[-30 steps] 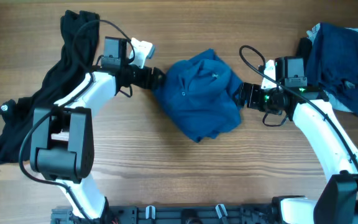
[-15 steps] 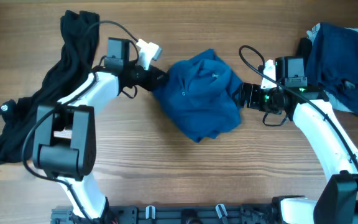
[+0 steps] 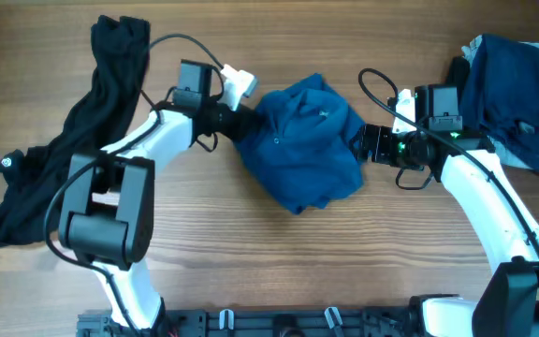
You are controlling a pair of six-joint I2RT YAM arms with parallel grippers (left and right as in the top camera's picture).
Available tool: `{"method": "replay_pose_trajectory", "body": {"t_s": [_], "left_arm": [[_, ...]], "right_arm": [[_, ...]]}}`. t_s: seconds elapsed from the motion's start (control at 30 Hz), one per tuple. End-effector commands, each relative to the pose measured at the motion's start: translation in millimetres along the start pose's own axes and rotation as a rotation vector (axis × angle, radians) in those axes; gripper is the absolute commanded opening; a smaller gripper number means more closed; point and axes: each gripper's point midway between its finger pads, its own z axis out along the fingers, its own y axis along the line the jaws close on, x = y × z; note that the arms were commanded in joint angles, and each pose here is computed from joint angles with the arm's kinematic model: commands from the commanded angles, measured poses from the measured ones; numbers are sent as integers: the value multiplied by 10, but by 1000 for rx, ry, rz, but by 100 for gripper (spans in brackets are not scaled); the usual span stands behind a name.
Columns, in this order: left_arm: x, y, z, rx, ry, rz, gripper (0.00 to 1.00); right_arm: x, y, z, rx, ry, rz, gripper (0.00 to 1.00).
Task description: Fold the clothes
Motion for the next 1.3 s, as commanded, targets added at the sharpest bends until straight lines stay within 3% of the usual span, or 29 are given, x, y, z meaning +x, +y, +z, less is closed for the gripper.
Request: {"method": "replay_pose_trajectory", "body": {"t_s": [0.0, 0.23, 0.4, 0.43, 0.5, 0.57, 0.6, 0.63, 0.8, 0.93, 1.2, 1.27], "left_arm": [[33, 160, 39, -73, 9, -50, 4], [-551, 407, -552, -167, -163, -194, 4], [-554, 311, -736, -258, -140, -211, 4], [-515, 300, -719, -266, -123, -216, 10], [-421, 312, -700, -296, -85, -229, 37], [-351, 357, -713, -328, -61, -244, 67], [-329, 397, -730, -348, -56, -250, 88], [-321, 409, -736, -353, -54, -252, 100], [-423, 458, -959, -377, -119, -346, 100], [-480, 361, -1174, -383, -140, -345, 100], [-439, 314, -1250, -395, -125, -354, 100], [-424, 311, -1247, -395, -119, -356, 100]], "right_arm": [[-73, 55, -56, -20, -25, -28, 96], [-74, 55, -56, -20, -25, -28, 96], [-163, 98, -60, -39, -61, -63, 94], [-189, 138, -64, -60, -72, -90, 91], [-292, 200, -78, -88, -114, -118, 85], [-431, 236, -100, -96, -173, -156, 84], [-515, 281, -100, -103, -208, -186, 84], [-557, 320, -83, -109, -225, -209, 84], [-491, 647, 412, -172, -187, -362, 82], [-286, 713, 893, -216, -96, -374, 77], [-242, 924, 1071, -326, -94, -386, 66], [-223, 1029, 1085, -343, -102, -410, 60]]}}
